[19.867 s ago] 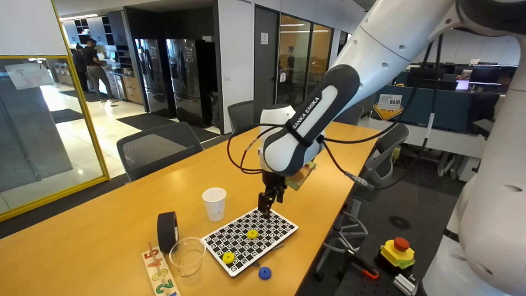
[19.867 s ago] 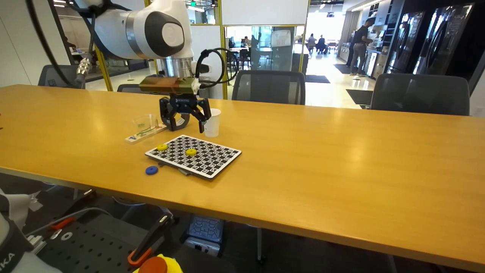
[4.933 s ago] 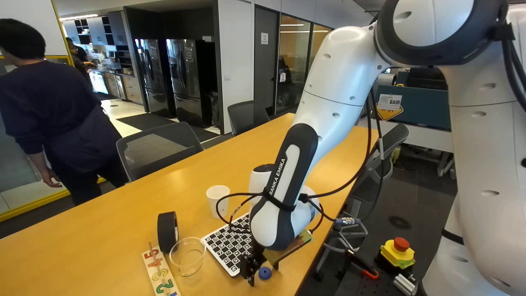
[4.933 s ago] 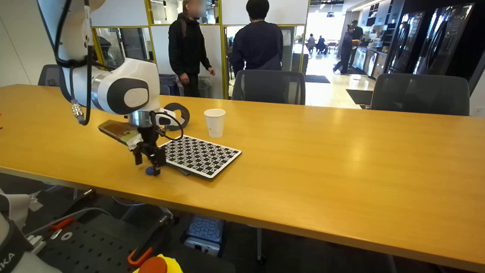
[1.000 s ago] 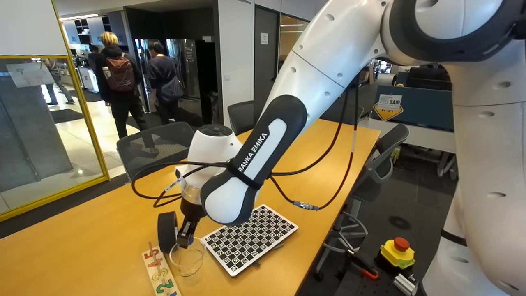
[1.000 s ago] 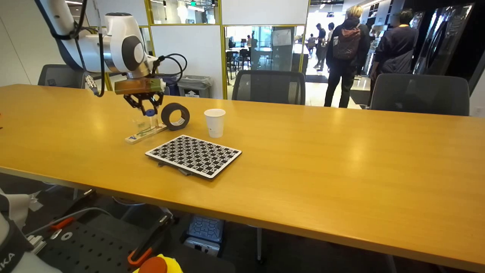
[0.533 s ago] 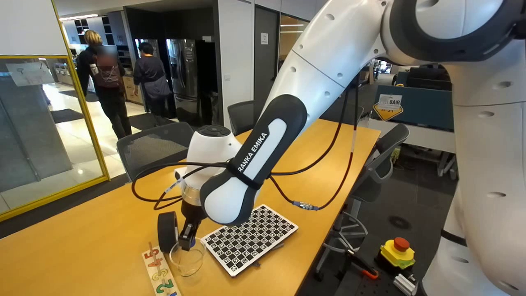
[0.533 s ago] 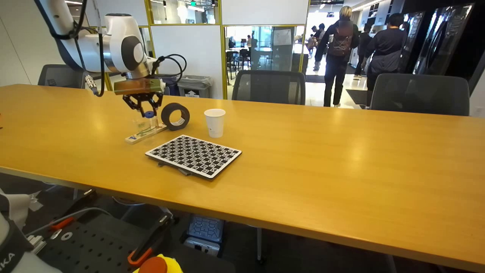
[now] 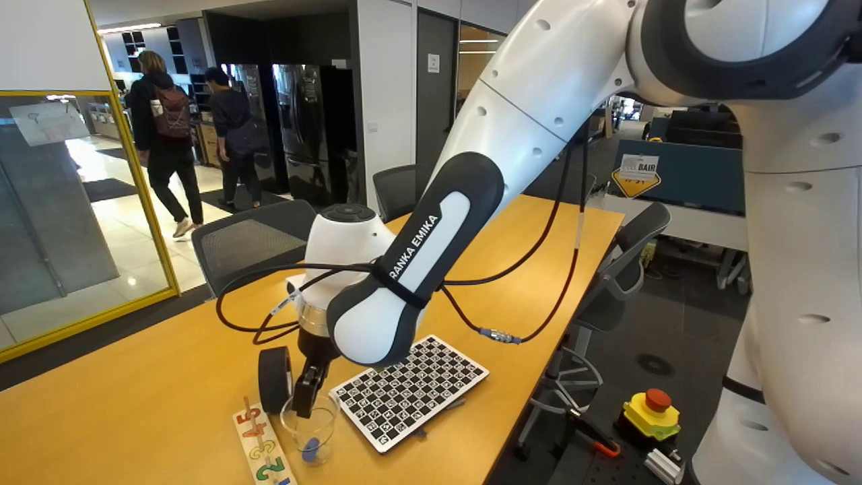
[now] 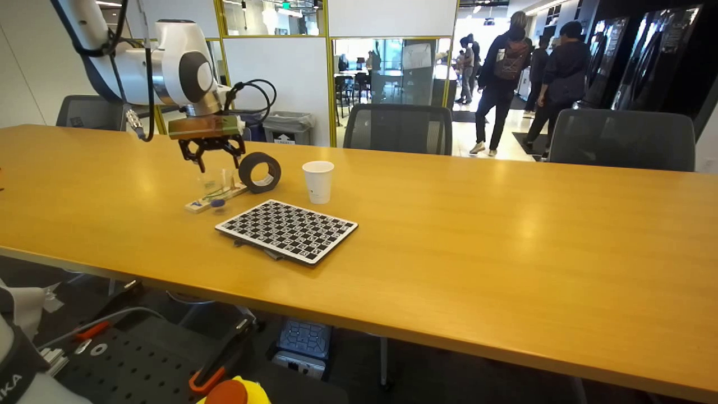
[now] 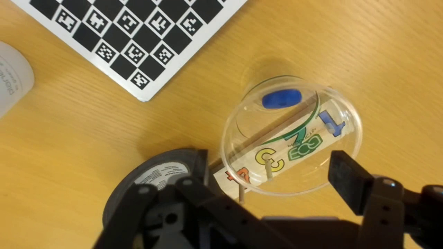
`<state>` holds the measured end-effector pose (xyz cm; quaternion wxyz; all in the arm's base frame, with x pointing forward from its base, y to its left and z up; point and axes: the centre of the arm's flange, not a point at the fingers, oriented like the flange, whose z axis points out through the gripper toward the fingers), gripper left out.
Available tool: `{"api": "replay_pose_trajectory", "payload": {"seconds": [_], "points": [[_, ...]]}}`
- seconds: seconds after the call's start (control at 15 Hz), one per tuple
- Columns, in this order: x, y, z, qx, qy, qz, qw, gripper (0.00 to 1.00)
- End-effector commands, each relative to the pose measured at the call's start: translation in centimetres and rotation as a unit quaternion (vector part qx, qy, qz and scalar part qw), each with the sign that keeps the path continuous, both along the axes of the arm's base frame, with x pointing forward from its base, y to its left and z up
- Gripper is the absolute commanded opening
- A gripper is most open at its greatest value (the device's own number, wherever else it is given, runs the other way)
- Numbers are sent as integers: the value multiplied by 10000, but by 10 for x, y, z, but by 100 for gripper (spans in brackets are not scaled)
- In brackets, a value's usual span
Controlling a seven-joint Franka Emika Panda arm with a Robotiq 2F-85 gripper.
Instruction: Put the yellow discs in the white cup and the blue disc in the clear cup
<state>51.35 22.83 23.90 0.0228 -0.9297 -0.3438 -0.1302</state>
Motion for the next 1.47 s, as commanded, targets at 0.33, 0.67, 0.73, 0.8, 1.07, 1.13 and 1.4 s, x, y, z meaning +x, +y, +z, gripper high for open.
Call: {"api": "replay_pose_trajectory", "payload": {"seconds": [0.33,0.67,0.73,0.8,1.07,1.13,1.4], "points": [[-40,-91,125,-1133,40,-1075,9877,100],[-104,-144,182,-1359,545,-1375,9796,100],[-115,-152,190,-1320,608,-1385,9796,100],[-128,-158,194,-1250,646,-1361,9807,100],[-168,-188,208,-877,605,-1404,9843,100],[-176,-195,209,-774,551,-1421,9853,100],[-193,-217,212,-594,500,-1475,9860,100]]}}
